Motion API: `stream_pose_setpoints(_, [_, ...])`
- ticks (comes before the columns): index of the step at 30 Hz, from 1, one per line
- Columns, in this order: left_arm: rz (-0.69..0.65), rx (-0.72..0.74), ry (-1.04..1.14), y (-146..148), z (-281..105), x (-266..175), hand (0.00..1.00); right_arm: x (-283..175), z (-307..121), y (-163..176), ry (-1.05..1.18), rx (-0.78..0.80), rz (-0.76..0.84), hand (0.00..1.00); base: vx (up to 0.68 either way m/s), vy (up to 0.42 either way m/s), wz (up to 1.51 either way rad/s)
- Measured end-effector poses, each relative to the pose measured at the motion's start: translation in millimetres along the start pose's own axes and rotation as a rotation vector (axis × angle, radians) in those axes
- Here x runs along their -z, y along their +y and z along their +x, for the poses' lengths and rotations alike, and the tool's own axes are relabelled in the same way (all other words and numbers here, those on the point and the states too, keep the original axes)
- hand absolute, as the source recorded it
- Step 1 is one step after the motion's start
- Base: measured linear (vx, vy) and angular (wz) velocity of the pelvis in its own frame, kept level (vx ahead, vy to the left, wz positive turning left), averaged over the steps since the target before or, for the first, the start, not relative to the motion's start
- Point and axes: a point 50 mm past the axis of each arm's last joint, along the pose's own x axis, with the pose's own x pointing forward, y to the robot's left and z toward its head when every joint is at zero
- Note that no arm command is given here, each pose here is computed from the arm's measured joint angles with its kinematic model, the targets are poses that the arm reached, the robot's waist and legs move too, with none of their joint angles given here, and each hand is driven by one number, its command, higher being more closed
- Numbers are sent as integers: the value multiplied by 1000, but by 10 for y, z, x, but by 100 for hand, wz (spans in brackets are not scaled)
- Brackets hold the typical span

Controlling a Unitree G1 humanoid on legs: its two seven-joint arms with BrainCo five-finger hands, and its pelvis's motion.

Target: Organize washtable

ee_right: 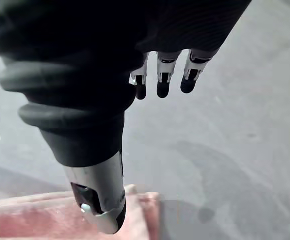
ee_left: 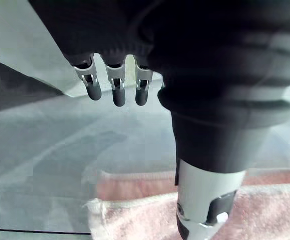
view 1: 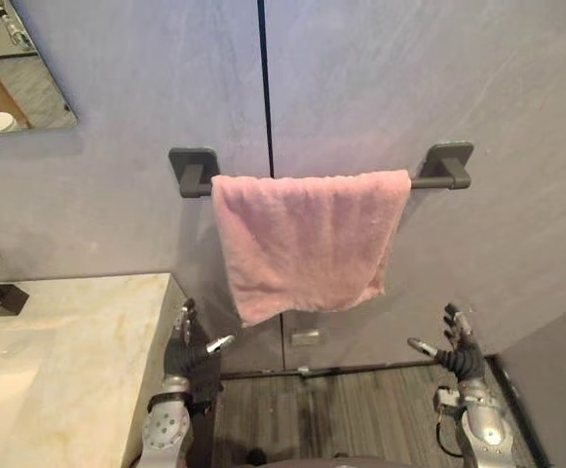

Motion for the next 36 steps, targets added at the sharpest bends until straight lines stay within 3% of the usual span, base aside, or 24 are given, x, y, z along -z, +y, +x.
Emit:
stream_pose_setpoints(10, [121,51,357,53,-283,761,0,668,-188,163,314,-112,-128,0,-12,-11,6])
stream_pose_setpoints(21, [187,73,551,126,-532,1116,0,991,-336,92,480,-205,-305,0,-24,-9,-1])
stream_pose_setpoints(29, [185,54,395,105,-83,819,0,821,-104,413,402,-269,-295,0,-52,2,8])
stream_pose_setpoints(36, [119,-29,370,118,-76,767,0,687,32,419,345,-255,-270,0,-195,-212,50])
